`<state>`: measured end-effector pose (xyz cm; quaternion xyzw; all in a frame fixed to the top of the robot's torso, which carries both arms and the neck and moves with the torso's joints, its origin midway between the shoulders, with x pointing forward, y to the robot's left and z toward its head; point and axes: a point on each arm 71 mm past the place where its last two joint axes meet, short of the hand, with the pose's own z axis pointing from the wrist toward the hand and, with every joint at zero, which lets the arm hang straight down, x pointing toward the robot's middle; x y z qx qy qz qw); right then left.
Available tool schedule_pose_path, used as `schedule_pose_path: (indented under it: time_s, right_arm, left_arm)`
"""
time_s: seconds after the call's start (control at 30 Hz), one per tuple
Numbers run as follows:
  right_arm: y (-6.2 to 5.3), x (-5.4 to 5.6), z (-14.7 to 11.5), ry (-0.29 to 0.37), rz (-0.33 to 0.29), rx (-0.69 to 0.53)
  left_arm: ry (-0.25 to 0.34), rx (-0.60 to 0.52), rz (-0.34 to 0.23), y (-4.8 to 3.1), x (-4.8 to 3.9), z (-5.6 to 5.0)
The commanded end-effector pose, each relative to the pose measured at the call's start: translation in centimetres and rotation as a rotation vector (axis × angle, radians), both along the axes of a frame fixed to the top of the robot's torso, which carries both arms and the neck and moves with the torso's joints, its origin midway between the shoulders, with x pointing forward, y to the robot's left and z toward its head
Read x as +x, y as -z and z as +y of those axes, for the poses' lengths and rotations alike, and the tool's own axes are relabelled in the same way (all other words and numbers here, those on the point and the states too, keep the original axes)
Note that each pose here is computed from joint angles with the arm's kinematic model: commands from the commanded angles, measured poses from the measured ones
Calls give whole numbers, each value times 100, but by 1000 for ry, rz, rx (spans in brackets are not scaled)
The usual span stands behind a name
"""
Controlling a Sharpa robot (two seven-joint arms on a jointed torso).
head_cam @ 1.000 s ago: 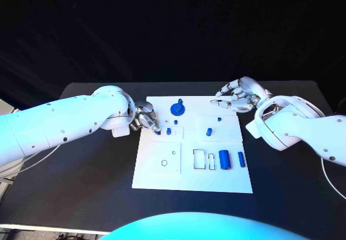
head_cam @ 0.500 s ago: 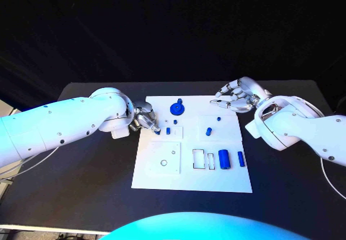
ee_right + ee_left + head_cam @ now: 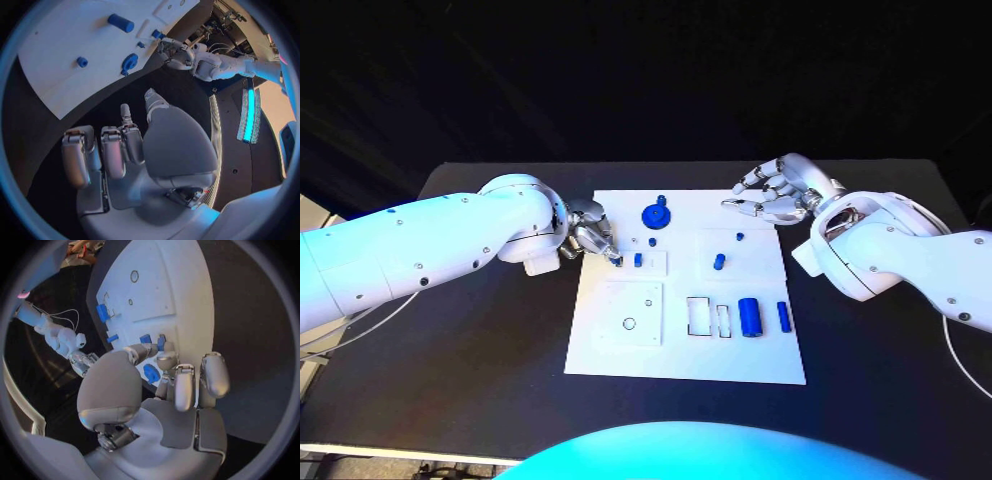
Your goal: Assemble the parts on the task board
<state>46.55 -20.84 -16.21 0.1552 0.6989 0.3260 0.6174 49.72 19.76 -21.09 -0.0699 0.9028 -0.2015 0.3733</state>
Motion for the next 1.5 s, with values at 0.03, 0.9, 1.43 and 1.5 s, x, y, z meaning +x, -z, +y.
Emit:
schedule_pose_path:
  time_s: [0.03, 0.9, 1.43, 1.5]
  right_arm:
    - [-1, -4, 12, -13, -7, 0]
    - [10, -5, 8, -12, -3, -1]
    - [12, -8, 3, -11, -1, 0]
    - [12, -8, 2, -11, -1, 0]
  left_arm:
    - [1, -20, -10, -8, -5, -24]
    - [29, 13, 20, 64, -30, -44]
    - [39, 33, 25, 78, -52, -50]
    - [37, 35, 23, 77, -51, -46]
